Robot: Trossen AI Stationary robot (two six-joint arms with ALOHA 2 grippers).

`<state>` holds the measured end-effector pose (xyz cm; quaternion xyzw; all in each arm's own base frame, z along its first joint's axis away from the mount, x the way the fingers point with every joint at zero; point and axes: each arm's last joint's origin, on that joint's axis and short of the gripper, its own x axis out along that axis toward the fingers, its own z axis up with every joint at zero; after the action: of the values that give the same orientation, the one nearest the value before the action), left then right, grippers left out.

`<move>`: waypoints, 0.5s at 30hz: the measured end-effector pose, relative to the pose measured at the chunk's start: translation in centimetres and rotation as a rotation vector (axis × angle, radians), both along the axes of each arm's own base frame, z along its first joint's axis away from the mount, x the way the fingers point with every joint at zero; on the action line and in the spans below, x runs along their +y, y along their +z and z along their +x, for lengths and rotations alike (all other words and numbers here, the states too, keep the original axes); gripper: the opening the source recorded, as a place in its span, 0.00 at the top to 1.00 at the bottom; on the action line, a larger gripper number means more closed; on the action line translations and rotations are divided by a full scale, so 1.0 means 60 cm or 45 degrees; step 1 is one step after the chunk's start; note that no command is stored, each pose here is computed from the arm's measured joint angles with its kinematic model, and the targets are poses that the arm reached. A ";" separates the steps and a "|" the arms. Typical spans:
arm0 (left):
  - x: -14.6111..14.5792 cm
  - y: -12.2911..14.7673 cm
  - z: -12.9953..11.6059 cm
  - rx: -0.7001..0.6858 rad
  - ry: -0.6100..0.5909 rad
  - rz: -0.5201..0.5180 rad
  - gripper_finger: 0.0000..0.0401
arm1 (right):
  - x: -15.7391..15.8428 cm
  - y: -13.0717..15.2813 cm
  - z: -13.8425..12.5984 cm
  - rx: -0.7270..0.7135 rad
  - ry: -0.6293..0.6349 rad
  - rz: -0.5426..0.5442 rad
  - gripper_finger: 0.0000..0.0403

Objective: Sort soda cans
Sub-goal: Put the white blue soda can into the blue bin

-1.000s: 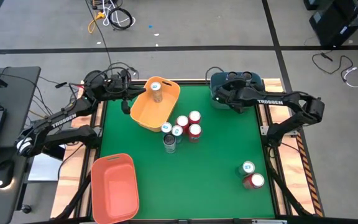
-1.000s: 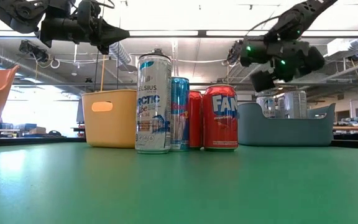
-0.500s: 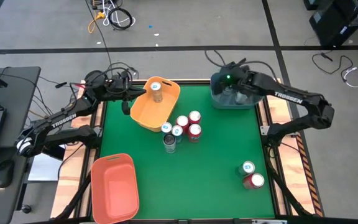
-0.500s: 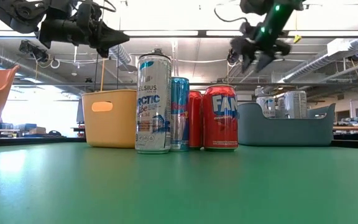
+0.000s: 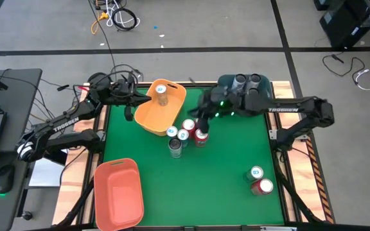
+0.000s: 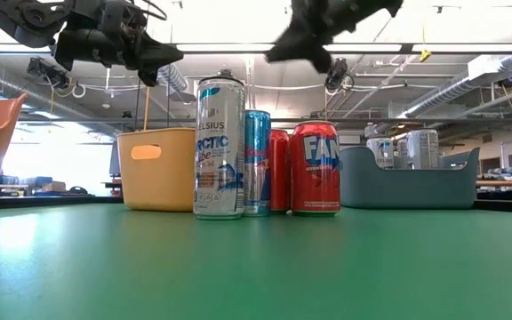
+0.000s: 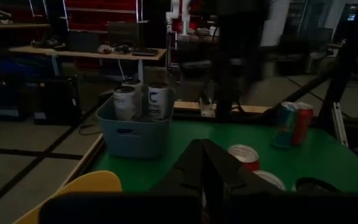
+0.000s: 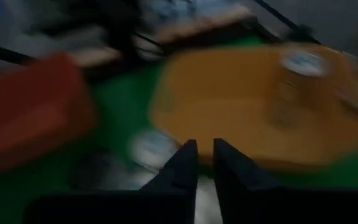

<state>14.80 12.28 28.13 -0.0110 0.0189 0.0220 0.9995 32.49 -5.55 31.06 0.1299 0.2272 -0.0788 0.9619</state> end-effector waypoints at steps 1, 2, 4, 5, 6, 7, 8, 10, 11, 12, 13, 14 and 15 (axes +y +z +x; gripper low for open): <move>0.000 0.000 0.000 0.002 0.000 0.003 0.99 | 0.015 -0.003 0.012 -0.033 0.031 0.012 0.86; 0.000 0.000 0.000 0.001 0.000 0.005 0.99 | 0.030 -0.009 0.024 -0.057 0.064 0.016 0.84; 0.000 0.000 0.000 0.000 0.000 0.006 0.99 | 0.059 -0.024 0.045 -0.077 0.103 0.002 0.79; 0.000 0.000 0.000 0.001 0.000 0.006 0.99 | 0.072 -0.034 0.054 -0.073 0.117 -0.005 0.76; 0.000 0.000 0.000 0.001 0.000 0.006 0.99 | 0.084 -0.044 0.063 -0.066 0.129 -0.013 0.73; 0.000 0.000 0.000 0.001 0.000 0.008 0.99 | 0.095 -0.053 0.070 -0.064 0.135 -0.021 0.69; 0.000 0.000 0.000 0.002 0.000 0.014 0.99 | 0.105 -0.060 0.075 -0.065 0.136 -0.030 0.66; 0.000 -0.001 0.000 0.010 -0.001 0.029 0.99 | 0.122 -0.067 0.082 -0.075 0.139 -0.038 0.57; 0.000 -0.002 0.000 0.012 -0.001 0.031 0.99 | 0.130 -0.068 0.083 -0.085 0.146 -0.042 0.52; 0.000 -0.002 0.000 0.013 -0.001 0.031 0.99 | 0.138 -0.067 0.083 -0.092 0.147 -0.046 0.48; 0.000 -0.002 0.000 0.013 0.000 0.031 0.99 | 0.144 -0.067 0.082 -0.093 0.143 -0.054 0.43; 0.000 -0.002 0.000 0.013 0.000 0.031 0.99 | 0.151 -0.067 0.082 -0.093 0.137 -0.063 0.38; 0.000 -0.002 0.000 0.013 0.000 0.031 0.99 | 0.156 -0.067 0.081 -0.092 0.126 -0.074 0.34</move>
<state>14.80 12.29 28.01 0.0012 0.0238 0.0221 0.9995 37.35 3.81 27.06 0.0932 0.1961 -0.0329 0.9756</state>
